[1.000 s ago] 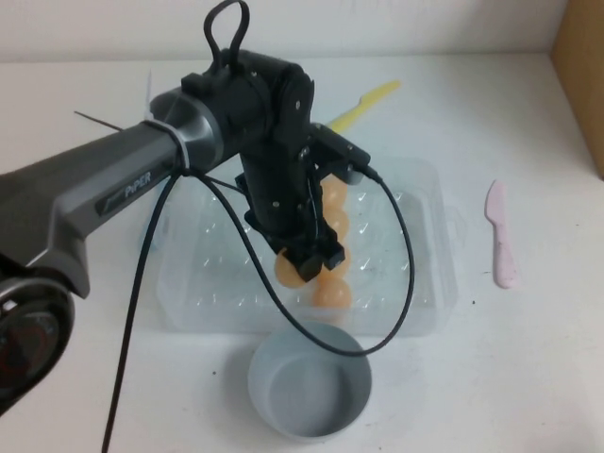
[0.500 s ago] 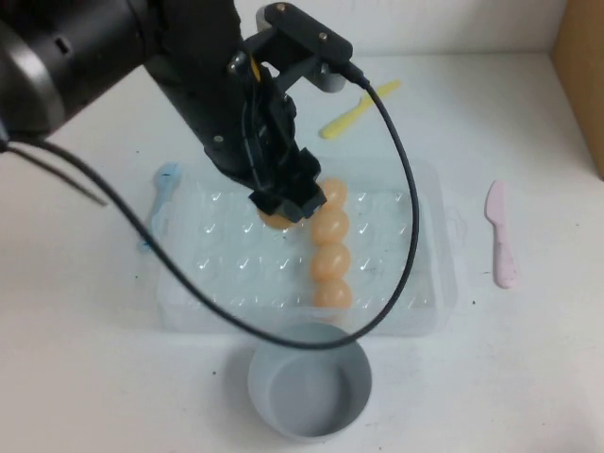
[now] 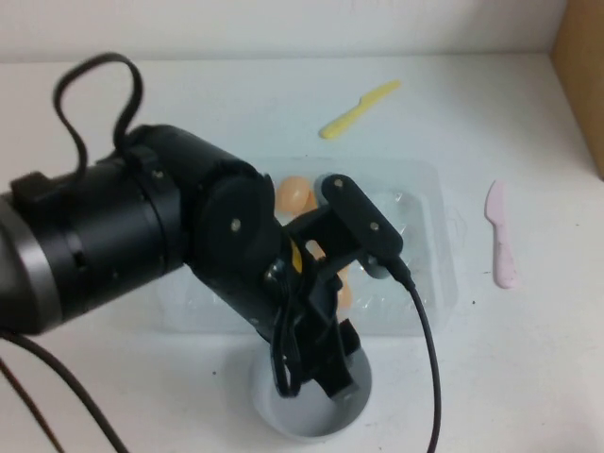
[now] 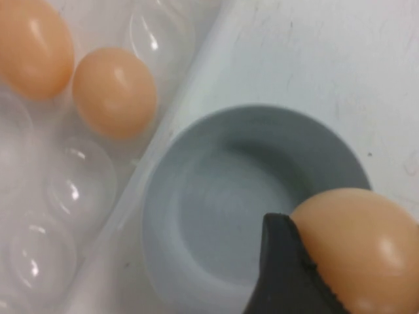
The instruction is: Take an egg out of the egg box
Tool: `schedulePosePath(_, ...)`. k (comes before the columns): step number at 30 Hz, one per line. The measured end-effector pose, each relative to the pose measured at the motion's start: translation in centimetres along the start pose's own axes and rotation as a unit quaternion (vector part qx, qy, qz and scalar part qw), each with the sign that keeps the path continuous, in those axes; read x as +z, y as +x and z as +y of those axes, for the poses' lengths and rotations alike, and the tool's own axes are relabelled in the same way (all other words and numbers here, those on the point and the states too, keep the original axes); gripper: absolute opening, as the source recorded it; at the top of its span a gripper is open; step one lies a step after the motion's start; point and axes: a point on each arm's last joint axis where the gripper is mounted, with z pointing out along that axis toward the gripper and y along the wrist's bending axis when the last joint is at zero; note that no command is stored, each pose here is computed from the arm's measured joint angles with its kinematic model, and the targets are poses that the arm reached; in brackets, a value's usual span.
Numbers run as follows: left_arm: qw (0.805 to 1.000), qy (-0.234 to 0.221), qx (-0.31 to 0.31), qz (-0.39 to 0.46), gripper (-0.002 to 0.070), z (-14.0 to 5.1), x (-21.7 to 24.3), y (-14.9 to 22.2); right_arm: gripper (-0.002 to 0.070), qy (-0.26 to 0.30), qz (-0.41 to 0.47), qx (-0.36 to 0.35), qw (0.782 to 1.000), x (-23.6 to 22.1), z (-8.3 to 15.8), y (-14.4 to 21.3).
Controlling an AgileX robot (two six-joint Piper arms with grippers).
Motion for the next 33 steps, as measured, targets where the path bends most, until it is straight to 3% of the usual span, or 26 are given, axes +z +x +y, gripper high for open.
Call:
schedulePosePath(15, 0.998, 0.008, 0.007, 0.069, 0.0342, 0.6, 9.0, 0.0, -0.0017, 0.0, 0.0, 0.0, 1.0, 0.0, 0.0, 0.0)
schedulePosePath(22, 0.997, 0.01, 0.001, 0.076, 0.0434, 0.6, 9.0, 0.2, -0.0017, 0.0, 0.0, 0.0, 1.0, 0.0, 0.0, 0.0)
schedulePosePath(27, 0.997, 0.012, -0.009, 0.08, 0.0455, 0.6, 7.7, -0.5, -0.0017, 0.0, 0.0, 0.0, 1.0, 0.0, 0.0, 0.0)
schedulePosePath(30, 0.999, 0.001, -0.012, 0.039, 0.0433, 0.7, 5.0, -1.6, -0.0017, 0.0, 0.0, 0.0, 1.0, 0.0, 0.0, 0.0)
schedulePosePath(33, 1.0, -0.021, -0.005, -0.02, 0.0331, 0.6, 1.1, -2.0, -0.0017, 0.0, 0.0, 0.0, 1.0, 0.0, 0.0, 0.0)
